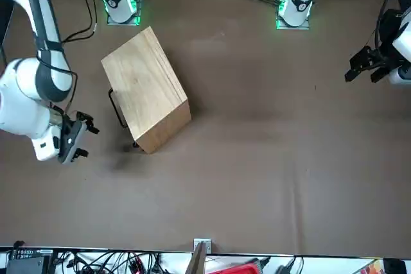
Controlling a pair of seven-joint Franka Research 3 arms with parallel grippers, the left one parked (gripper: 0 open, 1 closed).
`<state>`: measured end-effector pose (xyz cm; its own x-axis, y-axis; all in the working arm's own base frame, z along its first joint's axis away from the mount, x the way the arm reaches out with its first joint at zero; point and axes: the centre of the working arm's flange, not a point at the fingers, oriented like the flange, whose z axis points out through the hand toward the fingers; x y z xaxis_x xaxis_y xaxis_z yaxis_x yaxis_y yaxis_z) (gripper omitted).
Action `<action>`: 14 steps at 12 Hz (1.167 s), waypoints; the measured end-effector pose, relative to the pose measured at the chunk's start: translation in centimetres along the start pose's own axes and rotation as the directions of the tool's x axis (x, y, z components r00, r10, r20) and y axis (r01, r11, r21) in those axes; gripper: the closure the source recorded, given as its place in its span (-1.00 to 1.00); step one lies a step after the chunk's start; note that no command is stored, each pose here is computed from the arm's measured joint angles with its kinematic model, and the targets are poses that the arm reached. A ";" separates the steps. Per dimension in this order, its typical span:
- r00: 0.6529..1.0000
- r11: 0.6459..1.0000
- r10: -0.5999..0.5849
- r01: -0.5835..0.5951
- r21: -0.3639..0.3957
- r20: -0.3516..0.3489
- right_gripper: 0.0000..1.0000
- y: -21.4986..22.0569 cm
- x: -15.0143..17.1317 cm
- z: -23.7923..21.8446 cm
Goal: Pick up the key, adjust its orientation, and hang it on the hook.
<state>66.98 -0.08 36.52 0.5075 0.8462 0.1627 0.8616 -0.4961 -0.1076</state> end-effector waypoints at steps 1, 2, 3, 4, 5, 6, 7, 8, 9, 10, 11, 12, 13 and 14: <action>0.999 0.999 0.049 -0.049 0.003 0.004 -1.00 -0.3 0.1 -1.2; 0.995 0.996 0.095 -0.095 0.002 0.007 -1.00 -0.7 0.2 -2.5; 0.990 0.990 0.141 -0.141 -0.001 0.010 -1.00 -1.2 0.2 -3.8; 0.981 0.981 0.192 -0.192 -0.004 0.015 -1.00 -1.6 0.0 -5.1; 0.971 0.971 0.240 -0.240 -0.007 0.019 -1.00 -1.9 -0.3 -6.2; 0.957 0.958 0.288 -0.288 -0.011 0.022 -1.00 -2.2 -0.5 -7.2; 0.941 0.942 0.337 -0.336 -0.013 0.026 -1.00 -2.6 -0.8 -8.2; 0.920 0.921 0.390 -0.390 -0.013 0.032 -1.00 -3.0 -1.0 -9.1; 0.895 0.896 0.444 -0.444 -0.012 0.040 -1.00 -3.5 -1.1 -9.9; 0.867 0.868 0.496 -0.496 -0.013 0.046 -1.00 -4.1 -1.1 -10.8; 0.839 0.840 0.542 -0.542 -0.016 0.049 -1.00 -4.7 -1.1 -11.7; 0.810 0.811 0.584 -0.584 -0.021 0.049 -1.00 -5.3 -1.1 -12.7; 0.747 0.748 0.663 -0.662 -0.033 0.048 -1.00 -6.5 -1.1 -14.6; 0.719 0.721 0.693 -0.692 -0.044 0.048 -1.00 -7.0 -1.2 -15.5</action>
<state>60.50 -0.63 52.24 0.9617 0.2742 -0.0045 0.2706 -0.9514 -0.1469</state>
